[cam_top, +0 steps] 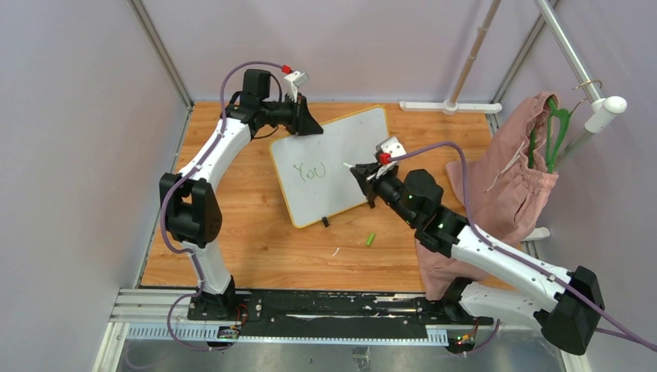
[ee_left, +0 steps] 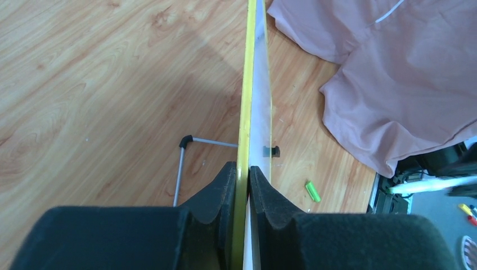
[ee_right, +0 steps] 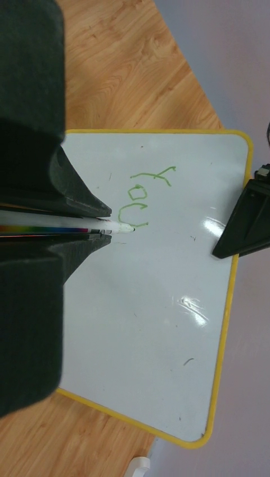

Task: Write a sentence on the whiteboard

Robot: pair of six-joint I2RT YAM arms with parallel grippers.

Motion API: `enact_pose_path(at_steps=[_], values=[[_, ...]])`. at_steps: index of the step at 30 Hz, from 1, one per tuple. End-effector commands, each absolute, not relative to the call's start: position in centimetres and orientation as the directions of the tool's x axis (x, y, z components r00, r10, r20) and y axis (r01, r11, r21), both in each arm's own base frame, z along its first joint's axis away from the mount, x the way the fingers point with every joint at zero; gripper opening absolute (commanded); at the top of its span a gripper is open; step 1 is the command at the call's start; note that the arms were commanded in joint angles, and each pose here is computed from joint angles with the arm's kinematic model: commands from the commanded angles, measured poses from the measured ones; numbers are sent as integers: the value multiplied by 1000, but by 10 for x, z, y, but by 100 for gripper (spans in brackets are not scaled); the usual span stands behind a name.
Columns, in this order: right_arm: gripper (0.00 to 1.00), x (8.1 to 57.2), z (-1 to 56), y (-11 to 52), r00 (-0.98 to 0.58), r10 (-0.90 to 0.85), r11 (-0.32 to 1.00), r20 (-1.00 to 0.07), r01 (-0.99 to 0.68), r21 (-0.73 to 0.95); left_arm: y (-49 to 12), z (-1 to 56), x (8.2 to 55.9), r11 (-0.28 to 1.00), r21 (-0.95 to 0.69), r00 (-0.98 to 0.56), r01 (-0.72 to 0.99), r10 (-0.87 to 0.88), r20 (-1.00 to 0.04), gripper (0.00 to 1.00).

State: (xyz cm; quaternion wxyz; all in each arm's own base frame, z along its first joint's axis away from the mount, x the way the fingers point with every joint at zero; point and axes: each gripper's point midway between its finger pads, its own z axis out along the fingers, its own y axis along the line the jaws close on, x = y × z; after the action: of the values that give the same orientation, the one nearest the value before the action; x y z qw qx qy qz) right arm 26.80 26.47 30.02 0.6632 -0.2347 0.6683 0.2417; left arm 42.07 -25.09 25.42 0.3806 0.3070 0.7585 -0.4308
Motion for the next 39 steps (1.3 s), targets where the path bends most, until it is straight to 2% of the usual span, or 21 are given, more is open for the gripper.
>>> enact_pose_path(at_steps=[1,9,21,39], values=[[0,284,288,265,50,29,803,-998,-597,-7,-248,246,422,448,-422,-530,788,145,-836,13],[0,295,264,285,14,19,777,-1000,-629,6,-250,246,418,410,-420,-510,810,138,-849,6],[0,325,250,290,3,51,807,-999,-589,39,-248,251,408,400,-358,-438,844,127,-890,0],[0,326,234,292,-26,9,806,-1000,-592,22,-243,247,407,426,-325,-416,844,140,-899,0]])
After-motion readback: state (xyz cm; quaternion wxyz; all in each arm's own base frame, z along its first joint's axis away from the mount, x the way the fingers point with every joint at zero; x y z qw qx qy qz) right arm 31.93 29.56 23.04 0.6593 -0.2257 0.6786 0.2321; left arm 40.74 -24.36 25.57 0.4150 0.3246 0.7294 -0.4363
